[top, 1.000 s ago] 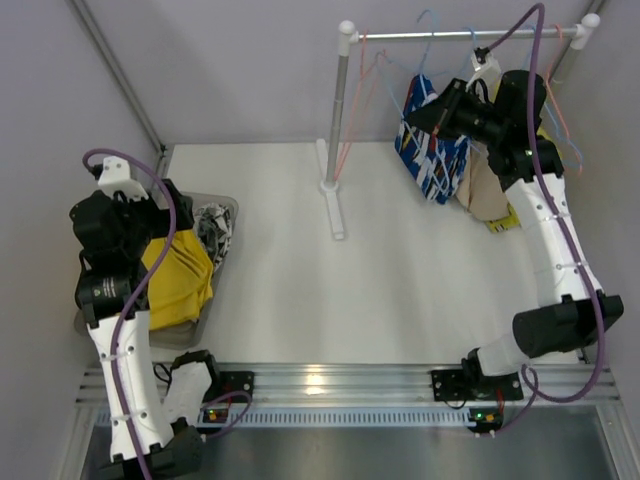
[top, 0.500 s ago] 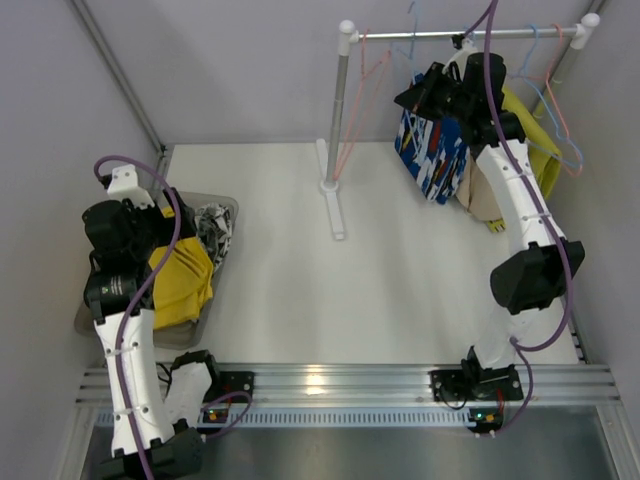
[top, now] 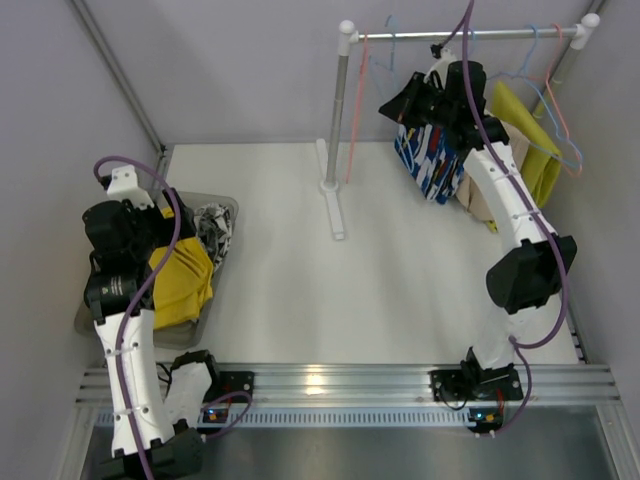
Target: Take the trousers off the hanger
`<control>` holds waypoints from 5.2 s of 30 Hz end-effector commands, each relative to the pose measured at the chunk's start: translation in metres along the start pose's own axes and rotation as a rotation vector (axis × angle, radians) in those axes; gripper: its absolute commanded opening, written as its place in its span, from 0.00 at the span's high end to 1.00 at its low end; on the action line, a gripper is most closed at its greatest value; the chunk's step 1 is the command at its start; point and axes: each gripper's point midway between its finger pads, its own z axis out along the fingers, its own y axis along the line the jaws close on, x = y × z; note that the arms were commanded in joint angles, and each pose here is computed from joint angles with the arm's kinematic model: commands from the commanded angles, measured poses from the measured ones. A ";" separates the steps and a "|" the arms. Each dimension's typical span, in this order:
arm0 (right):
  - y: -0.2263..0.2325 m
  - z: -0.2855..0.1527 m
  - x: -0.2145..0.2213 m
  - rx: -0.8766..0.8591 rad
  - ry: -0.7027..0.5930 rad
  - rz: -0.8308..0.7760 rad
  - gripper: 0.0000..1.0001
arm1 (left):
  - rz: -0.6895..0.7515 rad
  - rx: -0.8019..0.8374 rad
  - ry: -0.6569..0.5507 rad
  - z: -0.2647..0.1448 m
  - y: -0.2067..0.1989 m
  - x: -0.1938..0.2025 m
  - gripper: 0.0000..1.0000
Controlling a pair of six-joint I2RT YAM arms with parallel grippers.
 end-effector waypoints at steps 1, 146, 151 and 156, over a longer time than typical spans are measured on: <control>0.028 -0.015 -0.012 -0.058 -0.057 -0.051 1.00 | 0.004 -0.009 -0.037 -0.002 0.001 -0.006 0.01; 0.140 -0.275 -0.079 -0.442 -0.381 0.023 1.00 | 0.476 0.491 -0.572 -0.005 -0.160 -0.113 0.01; 0.152 -0.292 -0.077 -0.426 -0.412 0.031 1.00 | 0.610 0.666 -0.723 -0.043 -0.246 -0.088 0.01; 0.167 -0.310 -0.079 -0.419 -0.457 0.009 1.00 | 0.704 0.874 -0.830 -0.095 -0.321 -0.024 0.01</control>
